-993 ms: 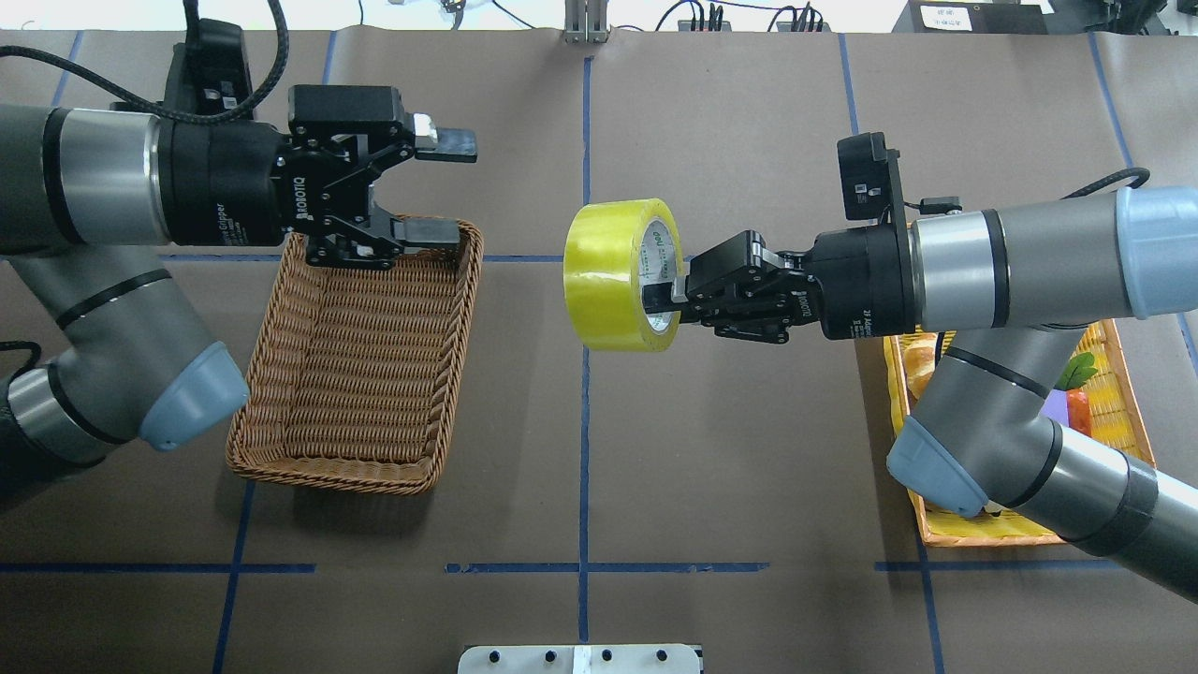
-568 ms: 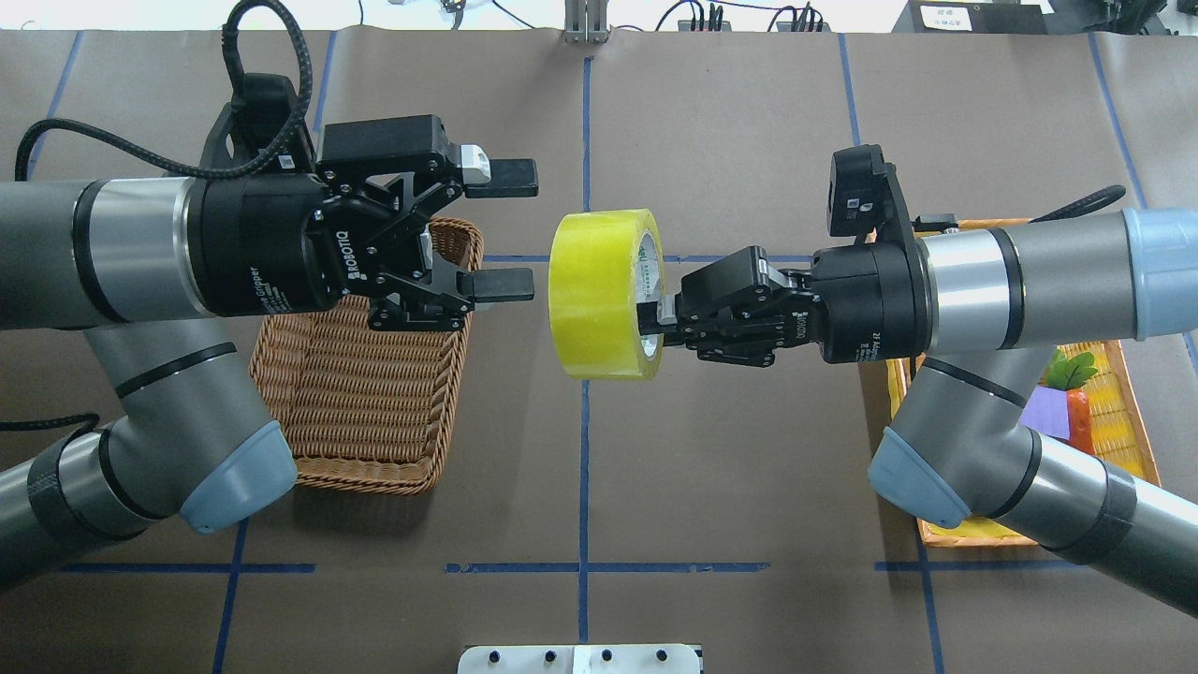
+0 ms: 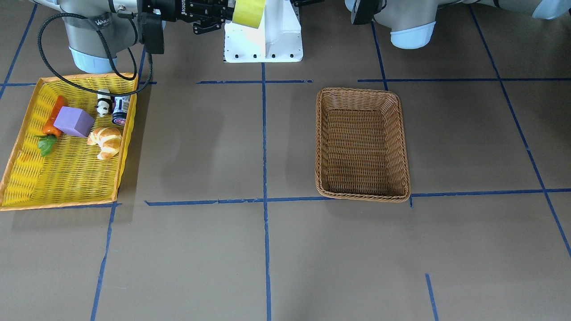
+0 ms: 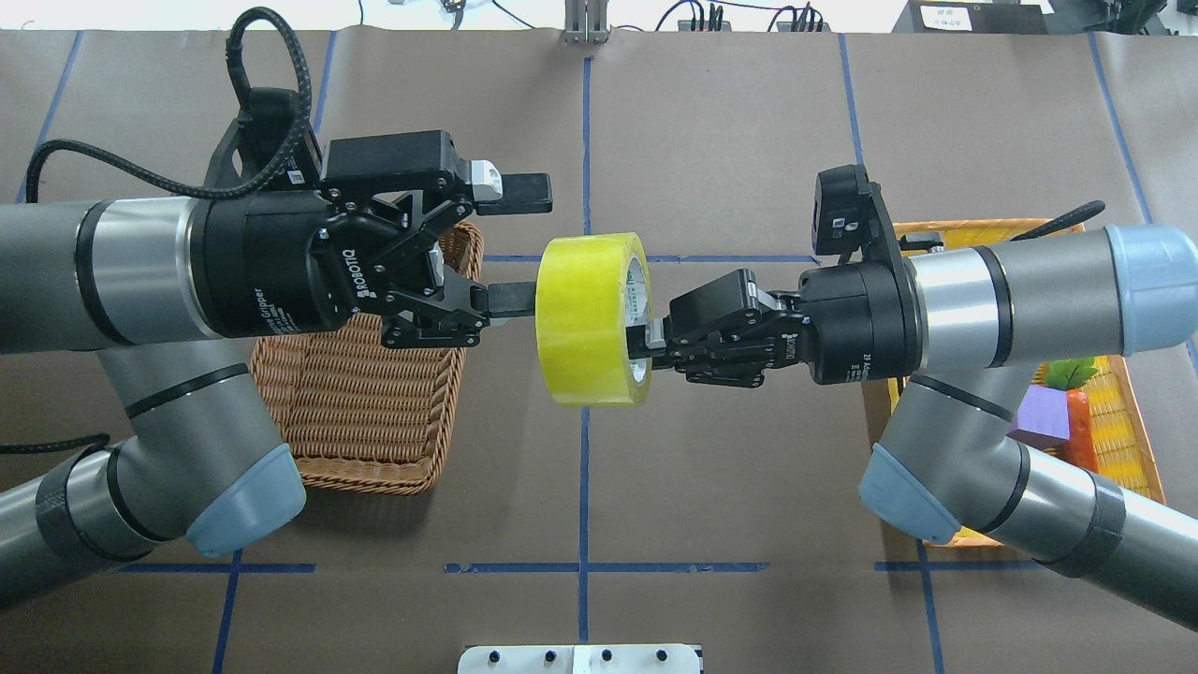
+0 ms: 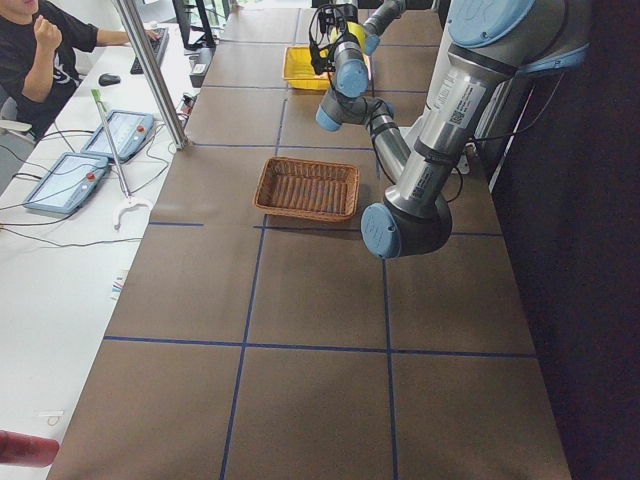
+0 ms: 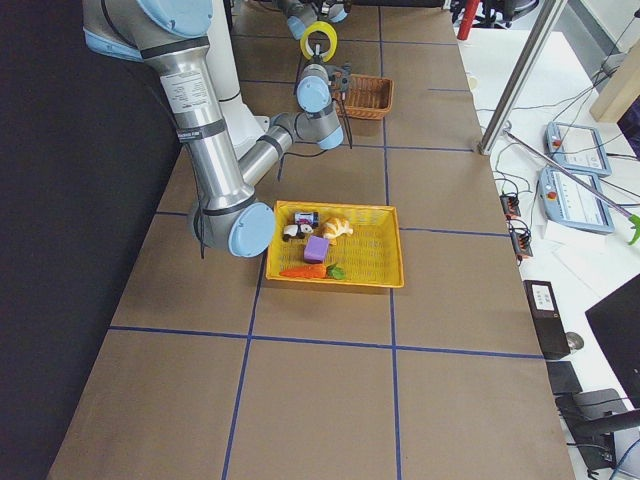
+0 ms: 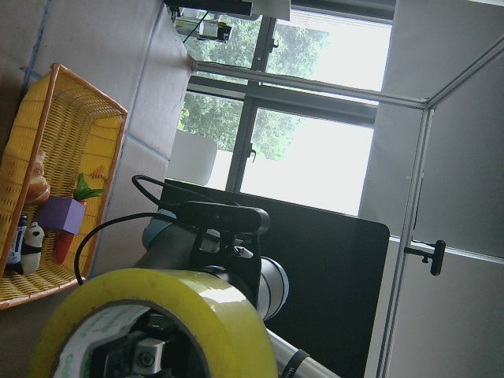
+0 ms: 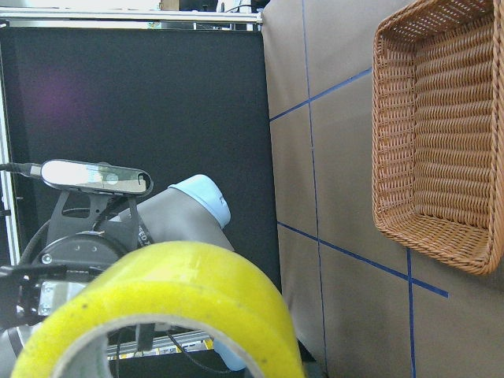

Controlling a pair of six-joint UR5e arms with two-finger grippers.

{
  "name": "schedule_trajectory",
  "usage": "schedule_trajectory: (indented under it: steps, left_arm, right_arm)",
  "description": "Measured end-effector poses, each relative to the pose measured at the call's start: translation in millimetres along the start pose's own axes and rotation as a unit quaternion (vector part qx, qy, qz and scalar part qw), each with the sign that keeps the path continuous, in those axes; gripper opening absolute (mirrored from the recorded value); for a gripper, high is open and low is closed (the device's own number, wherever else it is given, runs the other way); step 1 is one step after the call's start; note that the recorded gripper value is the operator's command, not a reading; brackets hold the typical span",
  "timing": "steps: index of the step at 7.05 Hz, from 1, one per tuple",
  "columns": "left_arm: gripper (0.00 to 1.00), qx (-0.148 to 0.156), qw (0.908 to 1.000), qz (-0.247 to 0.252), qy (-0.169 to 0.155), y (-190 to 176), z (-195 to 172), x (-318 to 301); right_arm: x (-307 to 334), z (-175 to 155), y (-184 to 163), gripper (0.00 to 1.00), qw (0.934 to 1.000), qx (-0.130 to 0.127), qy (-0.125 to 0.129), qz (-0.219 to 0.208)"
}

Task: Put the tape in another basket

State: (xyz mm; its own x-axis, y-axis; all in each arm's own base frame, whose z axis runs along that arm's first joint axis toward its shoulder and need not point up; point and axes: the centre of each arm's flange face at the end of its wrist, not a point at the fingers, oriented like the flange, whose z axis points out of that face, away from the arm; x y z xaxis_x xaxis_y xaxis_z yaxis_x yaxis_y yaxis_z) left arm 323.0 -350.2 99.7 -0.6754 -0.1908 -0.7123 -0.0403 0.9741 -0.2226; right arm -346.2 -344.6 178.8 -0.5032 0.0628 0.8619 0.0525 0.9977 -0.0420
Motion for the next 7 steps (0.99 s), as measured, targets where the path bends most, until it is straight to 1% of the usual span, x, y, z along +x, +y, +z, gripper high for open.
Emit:
schedule_trajectory:
  steps: [1,2,4,5,6,7]
  left_arm:
    - [0.74,0.002,1.0000,-0.004,0.006,3.1,3.0,-3.4]
    - [0.58,0.002,0.9999,-0.006,0.009,5.0,5.0,-5.7]
    - [0.25,0.002,0.9999,-0.008,0.010,6.5,6.3,-7.5]
    - [0.07,0.001,0.9999,-0.008,0.010,7.3,6.8,-8.2]
    - [0.02,0.001,0.9999,-0.009,0.010,8.0,7.2,-9.0]
    - [0.01,0.003,0.9999,-0.010,0.013,8.2,7.3,-9.1]
  right_arm:
    - [0.5,0.8,2.0,0.02,1.0000,-0.003,-0.003,-0.001]
    - [0.6,1.0,2.7,0.02,1.0000,-0.004,-0.004,-0.001]
    - [-0.2,1.3,2.4,0.06,1.0000,-0.001,-0.007,-0.002]
    - [-0.7,1.3,2.0,0.31,1.0000,0.001,-0.009,-0.002]
    - [-0.8,1.8,1.9,0.78,0.9999,0.004,-0.010,0.003]
    - [-1.0,2.4,1.3,1.00,0.9998,0.008,-0.013,0.013]
